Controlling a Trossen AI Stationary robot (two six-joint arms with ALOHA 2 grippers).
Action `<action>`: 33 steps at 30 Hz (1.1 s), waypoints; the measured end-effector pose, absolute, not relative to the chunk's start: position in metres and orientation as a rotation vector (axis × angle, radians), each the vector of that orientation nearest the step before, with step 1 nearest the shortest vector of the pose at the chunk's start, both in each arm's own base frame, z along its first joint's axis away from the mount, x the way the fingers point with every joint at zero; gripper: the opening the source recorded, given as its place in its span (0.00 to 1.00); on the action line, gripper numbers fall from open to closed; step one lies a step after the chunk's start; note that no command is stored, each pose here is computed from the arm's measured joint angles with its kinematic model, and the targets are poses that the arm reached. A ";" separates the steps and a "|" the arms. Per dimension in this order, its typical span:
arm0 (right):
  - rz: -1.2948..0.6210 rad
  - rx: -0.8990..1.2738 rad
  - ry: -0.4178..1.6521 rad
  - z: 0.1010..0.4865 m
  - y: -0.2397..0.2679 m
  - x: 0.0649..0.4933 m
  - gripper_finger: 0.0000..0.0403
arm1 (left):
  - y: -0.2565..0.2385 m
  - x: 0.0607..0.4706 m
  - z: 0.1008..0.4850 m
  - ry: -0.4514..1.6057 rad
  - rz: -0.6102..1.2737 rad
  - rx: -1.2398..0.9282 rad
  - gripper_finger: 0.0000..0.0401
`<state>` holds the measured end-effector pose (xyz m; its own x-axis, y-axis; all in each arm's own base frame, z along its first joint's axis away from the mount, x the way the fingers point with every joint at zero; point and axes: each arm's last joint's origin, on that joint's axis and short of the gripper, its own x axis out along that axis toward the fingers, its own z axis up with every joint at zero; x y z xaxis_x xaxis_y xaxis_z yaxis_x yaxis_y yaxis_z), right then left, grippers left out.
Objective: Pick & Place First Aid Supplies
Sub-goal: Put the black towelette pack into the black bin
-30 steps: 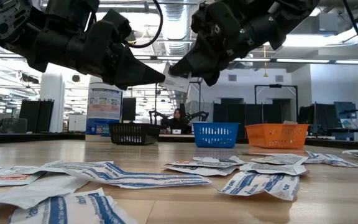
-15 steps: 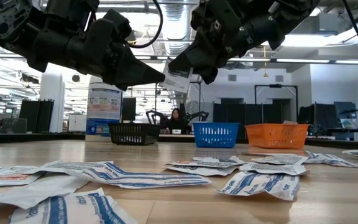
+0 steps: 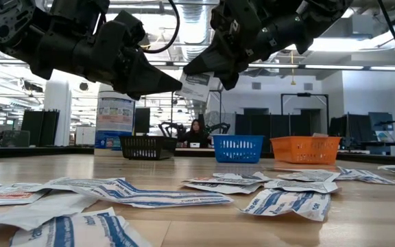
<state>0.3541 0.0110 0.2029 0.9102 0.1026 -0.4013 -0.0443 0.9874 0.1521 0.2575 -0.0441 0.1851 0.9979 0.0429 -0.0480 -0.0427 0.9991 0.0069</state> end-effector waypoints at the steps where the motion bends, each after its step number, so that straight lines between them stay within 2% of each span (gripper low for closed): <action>1: 0.076 0.141 0.422 0.203 0.011 0.354 0.01 | -0.044 0.258 0.185 0.048 0.043 0.006 0.01; 5: 0.077 0.134 0.425 0.202 0.011 0.354 0.02 | -0.044 0.258 0.185 0.049 0.043 0.006 0.01; 10: 0.053 0.130 0.430 0.202 0.010 0.354 0.09 | -0.044 0.258 0.185 0.048 0.057 0.006 0.01; 20: -0.274 0.032 0.587 0.187 0.000 0.345 0.23 | -0.037 0.253 0.179 0.066 0.282 0.011 0.01; 29: -0.267 0.024 0.640 0.183 0.002 0.342 0.30 | -0.005 0.248 0.176 0.094 0.738 0.063 0.01; 33: -0.268 0.024 0.641 0.183 0.001 0.342 0.30 | 0.023 0.246 0.168 0.116 0.852 -0.067 0.01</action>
